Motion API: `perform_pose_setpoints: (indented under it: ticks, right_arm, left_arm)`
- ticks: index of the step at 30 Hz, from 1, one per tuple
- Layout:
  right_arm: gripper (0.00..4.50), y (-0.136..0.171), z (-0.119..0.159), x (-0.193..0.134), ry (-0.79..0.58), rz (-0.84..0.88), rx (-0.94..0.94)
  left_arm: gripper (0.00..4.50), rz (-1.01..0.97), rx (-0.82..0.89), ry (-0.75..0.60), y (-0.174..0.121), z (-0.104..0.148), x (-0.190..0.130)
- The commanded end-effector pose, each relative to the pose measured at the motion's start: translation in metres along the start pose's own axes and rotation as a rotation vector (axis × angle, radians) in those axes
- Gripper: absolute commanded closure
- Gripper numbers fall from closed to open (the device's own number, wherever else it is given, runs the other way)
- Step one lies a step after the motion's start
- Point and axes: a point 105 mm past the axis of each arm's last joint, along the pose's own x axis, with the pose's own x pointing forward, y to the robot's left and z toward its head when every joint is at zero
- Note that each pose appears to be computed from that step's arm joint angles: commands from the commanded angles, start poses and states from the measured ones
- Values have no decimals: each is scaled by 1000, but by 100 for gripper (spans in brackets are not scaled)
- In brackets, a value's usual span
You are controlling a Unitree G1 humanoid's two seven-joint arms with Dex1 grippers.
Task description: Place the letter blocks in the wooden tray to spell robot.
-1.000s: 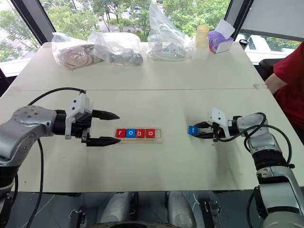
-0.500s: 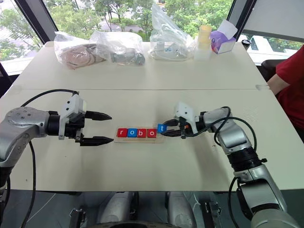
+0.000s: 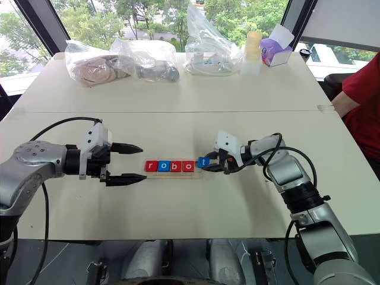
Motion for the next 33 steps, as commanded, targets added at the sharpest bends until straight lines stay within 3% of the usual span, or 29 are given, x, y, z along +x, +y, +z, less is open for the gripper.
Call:
perform_pose_setpoints:
  ticks: [1,18,33]
  right_arm:
    - [338,3,12,1,-26,11,-67]
    - [338,10,25,17,-69,19,-89]
    - [338,14,17,23,-42,21,-89]
  left_arm:
    - [0,9,39,-27,-1,10,-3]
    - [0,28,43,-23,1,8,1]
    - [0,42,54,-26,4,8,3]
